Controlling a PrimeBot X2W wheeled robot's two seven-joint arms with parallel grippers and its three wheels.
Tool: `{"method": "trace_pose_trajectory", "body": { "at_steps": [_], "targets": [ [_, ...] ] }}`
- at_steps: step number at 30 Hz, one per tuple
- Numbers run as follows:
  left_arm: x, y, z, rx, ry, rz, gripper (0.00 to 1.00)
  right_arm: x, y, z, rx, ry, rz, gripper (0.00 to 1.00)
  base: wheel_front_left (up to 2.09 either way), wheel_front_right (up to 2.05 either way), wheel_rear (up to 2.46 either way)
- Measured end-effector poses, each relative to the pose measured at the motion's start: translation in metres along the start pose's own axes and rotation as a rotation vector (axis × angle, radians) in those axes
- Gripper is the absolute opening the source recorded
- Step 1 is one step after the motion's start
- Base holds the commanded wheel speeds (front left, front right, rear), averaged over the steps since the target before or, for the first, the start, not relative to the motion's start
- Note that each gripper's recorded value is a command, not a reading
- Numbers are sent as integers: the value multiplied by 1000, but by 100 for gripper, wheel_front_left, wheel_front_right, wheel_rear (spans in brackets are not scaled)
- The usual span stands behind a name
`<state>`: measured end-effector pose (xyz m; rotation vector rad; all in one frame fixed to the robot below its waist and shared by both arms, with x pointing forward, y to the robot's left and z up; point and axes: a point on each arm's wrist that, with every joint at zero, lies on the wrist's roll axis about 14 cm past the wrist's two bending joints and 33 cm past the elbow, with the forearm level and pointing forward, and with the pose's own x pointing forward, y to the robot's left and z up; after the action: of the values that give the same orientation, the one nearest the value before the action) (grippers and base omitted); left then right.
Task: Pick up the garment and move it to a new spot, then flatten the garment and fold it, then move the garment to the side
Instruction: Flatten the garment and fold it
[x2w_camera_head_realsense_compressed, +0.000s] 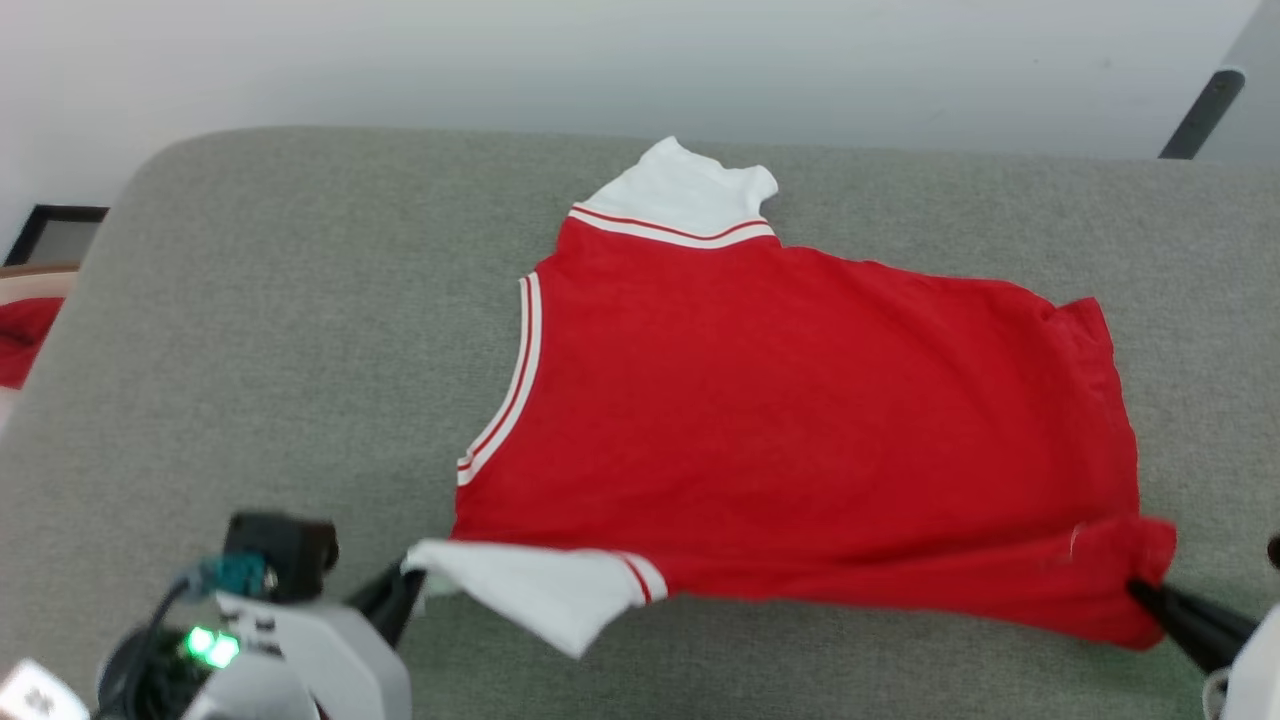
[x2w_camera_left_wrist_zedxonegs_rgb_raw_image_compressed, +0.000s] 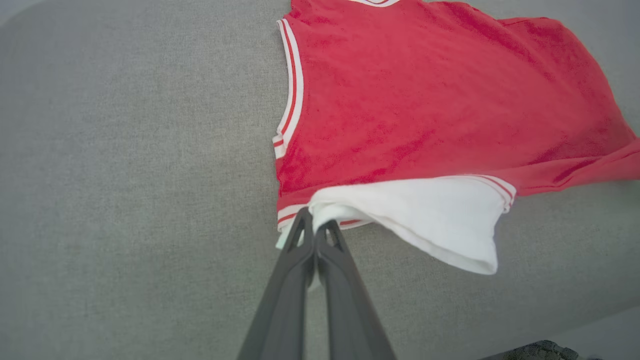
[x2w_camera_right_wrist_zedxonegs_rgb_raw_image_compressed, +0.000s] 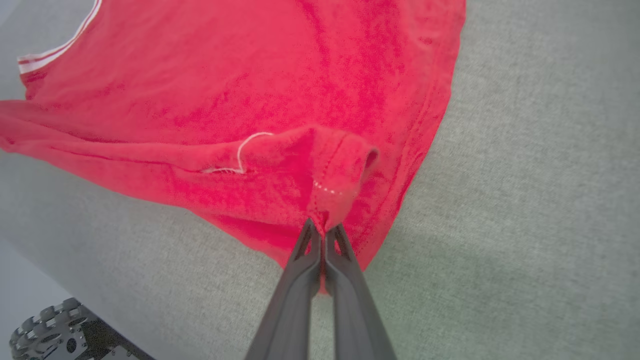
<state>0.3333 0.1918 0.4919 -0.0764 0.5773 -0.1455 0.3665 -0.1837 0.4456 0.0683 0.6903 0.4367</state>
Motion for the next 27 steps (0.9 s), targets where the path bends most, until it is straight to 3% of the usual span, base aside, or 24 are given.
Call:
{"method": "trace_pose_trajectory", "body": {
  "at_steps": [8,13,27],
  "targets": [
    [39,-1,60,151,-87,-57,0,18,-21,38,-32,-43,-62,0,0,0,0],
    [75,2,79,187,-84,-77,0,34,-34,46,-40,-27,-99,0,0,0,0],
    [152,5,22,152,199,-130,0,71,-46,23,7,101,-105,0,0,0,0]
  ]
}}
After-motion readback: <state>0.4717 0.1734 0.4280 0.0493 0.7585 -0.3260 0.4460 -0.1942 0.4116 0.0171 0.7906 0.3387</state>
